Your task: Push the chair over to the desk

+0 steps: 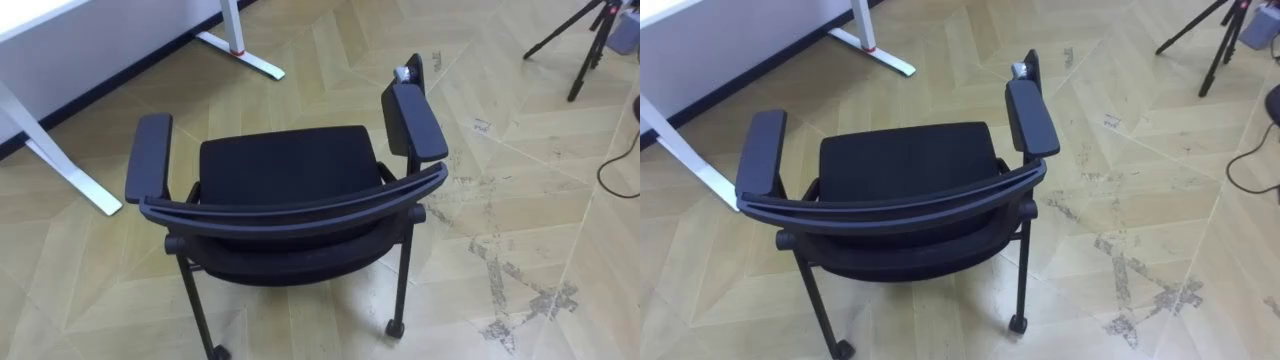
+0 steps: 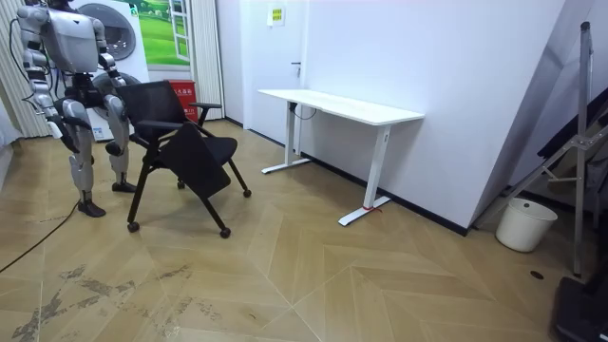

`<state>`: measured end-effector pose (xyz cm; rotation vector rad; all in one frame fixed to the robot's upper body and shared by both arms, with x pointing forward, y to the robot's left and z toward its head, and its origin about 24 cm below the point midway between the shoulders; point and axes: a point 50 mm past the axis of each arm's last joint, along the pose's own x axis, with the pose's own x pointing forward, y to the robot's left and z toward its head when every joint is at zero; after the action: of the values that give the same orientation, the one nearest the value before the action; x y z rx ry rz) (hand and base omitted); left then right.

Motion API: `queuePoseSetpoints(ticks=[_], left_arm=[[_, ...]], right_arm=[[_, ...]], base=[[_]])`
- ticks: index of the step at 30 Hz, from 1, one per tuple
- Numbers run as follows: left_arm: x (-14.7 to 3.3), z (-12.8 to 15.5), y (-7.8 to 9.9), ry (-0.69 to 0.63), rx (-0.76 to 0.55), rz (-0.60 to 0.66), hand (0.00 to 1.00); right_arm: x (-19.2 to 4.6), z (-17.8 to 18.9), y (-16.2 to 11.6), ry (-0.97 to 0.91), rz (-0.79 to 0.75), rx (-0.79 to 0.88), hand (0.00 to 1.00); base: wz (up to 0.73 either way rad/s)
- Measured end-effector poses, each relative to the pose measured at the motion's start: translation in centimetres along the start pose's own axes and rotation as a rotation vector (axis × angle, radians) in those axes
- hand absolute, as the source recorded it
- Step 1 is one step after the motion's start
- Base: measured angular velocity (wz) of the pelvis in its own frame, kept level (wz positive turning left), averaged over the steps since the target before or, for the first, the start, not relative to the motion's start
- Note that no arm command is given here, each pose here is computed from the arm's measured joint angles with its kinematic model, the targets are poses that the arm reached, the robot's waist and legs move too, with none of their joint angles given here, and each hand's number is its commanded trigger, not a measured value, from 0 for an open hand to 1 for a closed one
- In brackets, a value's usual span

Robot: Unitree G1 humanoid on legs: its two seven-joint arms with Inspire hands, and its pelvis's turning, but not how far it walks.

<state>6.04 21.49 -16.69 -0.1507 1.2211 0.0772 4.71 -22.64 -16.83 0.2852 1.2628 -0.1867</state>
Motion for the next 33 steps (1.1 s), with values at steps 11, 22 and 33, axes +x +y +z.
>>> queuePoseSetpoints(ticks=[11, 22, 33], left_arm=[[0.0, 0.0, 0.1, 0.004, -0.014, 0.01, 0.0], [-0.3, -0.7, 0.9, 0.013, -0.081, 0.078, 0.0], [-0.9, -2.4, 2.2, 0.03, -0.218, 0.157, 0.0]], right_arm=[[0.0, -0.1, -0.1, 0.006, -0.023, 0.005, 0.0], [-0.1, -0.5, -0.5, 0.021, -0.067, 0.078, 0.0], [-0.4, -1.1, -1.3, 0.019, -0.127, 0.159, 0.0]], base=[[0.0], [0.0], [0.0]])
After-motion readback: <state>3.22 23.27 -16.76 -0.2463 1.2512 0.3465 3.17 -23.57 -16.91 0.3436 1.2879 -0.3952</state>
